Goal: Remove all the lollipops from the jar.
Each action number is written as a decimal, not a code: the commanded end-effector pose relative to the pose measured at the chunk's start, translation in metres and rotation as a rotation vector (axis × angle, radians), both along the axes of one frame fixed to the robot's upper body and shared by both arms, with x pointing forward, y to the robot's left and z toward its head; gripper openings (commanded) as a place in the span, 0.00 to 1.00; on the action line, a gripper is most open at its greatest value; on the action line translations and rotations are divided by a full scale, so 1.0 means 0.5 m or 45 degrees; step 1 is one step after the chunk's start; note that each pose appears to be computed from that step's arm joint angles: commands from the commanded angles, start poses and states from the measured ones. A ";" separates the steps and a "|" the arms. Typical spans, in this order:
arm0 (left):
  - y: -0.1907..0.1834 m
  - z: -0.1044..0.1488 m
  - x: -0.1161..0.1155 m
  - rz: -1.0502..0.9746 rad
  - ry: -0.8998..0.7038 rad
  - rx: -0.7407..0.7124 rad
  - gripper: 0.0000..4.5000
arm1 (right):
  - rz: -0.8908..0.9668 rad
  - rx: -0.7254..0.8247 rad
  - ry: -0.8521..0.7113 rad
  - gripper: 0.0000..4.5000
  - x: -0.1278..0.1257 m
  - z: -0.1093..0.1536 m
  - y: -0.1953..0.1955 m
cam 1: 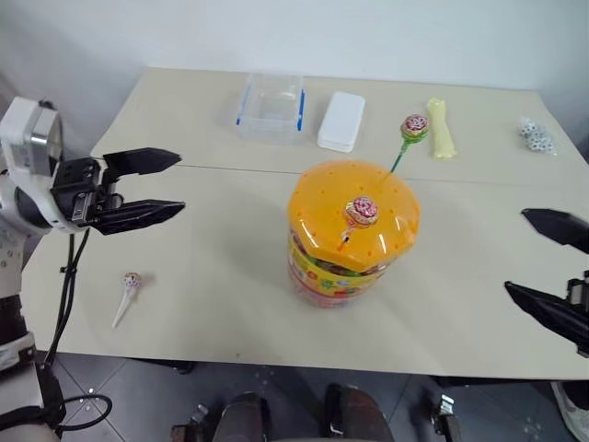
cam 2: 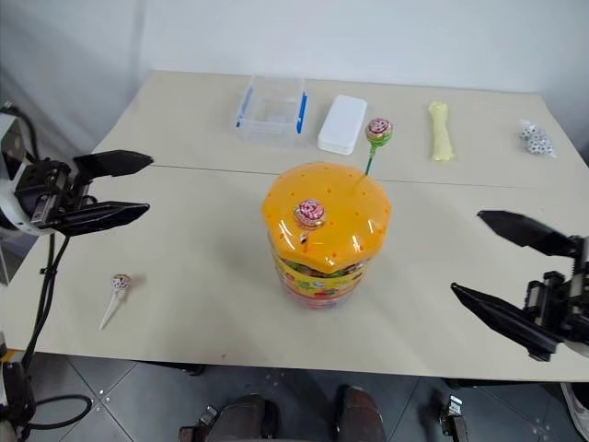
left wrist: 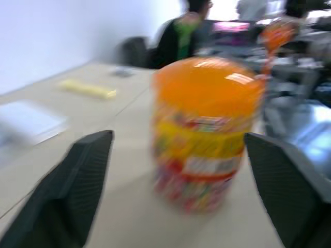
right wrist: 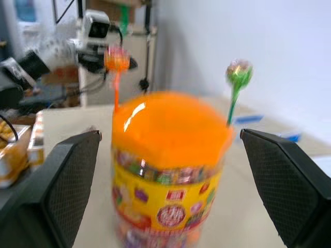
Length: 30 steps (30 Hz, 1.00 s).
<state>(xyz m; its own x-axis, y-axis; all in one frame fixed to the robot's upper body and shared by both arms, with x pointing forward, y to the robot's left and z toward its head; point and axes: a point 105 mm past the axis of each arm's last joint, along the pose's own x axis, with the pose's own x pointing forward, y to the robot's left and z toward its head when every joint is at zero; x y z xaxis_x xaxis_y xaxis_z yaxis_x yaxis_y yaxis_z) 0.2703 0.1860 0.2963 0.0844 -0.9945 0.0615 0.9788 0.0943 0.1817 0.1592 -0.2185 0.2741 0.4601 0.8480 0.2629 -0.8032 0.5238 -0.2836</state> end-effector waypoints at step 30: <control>-0.320 -0.043 -0.037 -0.865 -0.046 0.269 0.25 | 0.005 0.011 -0.069 1.00 -0.059 -0.030 0.085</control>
